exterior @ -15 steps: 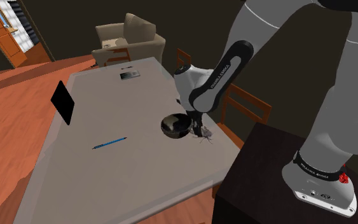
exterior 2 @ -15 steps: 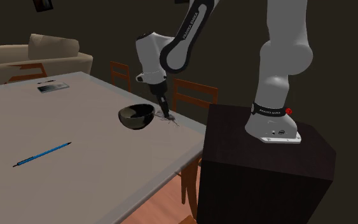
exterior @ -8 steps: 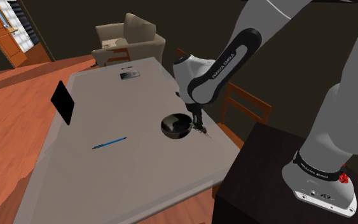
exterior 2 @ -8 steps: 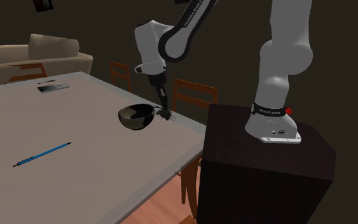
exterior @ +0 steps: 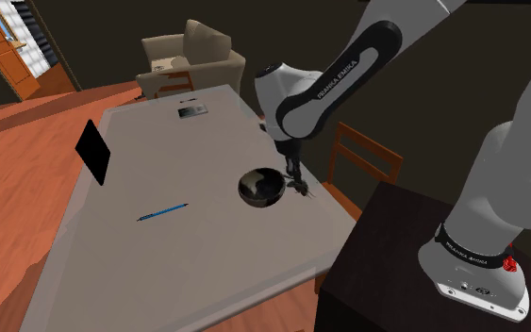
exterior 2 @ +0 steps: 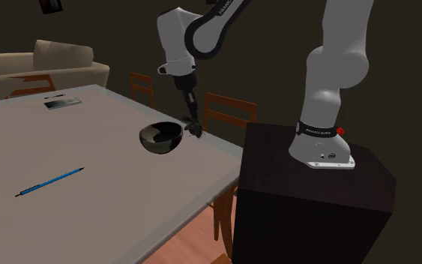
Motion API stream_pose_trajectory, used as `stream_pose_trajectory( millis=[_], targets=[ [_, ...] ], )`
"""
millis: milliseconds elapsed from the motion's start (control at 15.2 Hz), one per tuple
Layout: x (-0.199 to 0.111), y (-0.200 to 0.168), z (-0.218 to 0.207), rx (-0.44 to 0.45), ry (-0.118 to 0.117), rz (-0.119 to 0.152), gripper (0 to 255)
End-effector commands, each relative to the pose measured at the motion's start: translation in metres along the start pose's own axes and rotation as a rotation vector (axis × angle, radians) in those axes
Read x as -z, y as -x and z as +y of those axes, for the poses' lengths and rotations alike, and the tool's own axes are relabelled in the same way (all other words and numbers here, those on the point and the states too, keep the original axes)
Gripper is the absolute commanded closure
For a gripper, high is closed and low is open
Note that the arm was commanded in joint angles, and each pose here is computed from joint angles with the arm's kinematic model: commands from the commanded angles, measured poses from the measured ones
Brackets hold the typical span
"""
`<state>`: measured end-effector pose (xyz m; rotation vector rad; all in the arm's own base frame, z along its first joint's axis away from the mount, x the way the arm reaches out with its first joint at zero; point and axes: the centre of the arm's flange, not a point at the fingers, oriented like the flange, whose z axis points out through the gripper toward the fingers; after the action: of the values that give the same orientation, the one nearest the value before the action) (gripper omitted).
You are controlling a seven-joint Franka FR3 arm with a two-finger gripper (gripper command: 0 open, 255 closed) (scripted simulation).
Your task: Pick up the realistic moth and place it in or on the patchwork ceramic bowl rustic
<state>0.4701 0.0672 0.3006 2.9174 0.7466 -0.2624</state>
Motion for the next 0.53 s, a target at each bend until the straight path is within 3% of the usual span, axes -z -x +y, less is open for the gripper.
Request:
stream_pose_trajectory(
  millis=[0, 396, 462],
  targets=[
    [0.011, 0.002, 0.000, 0.000, 0.000, 0.000, 255],
    [0.039, 0.008, 0.002, 0.000, 0.000, 0.000, 255],
    [0.043, -0.004, 0.004, 0.000, 0.000, 0.000, 255]
  ],
)
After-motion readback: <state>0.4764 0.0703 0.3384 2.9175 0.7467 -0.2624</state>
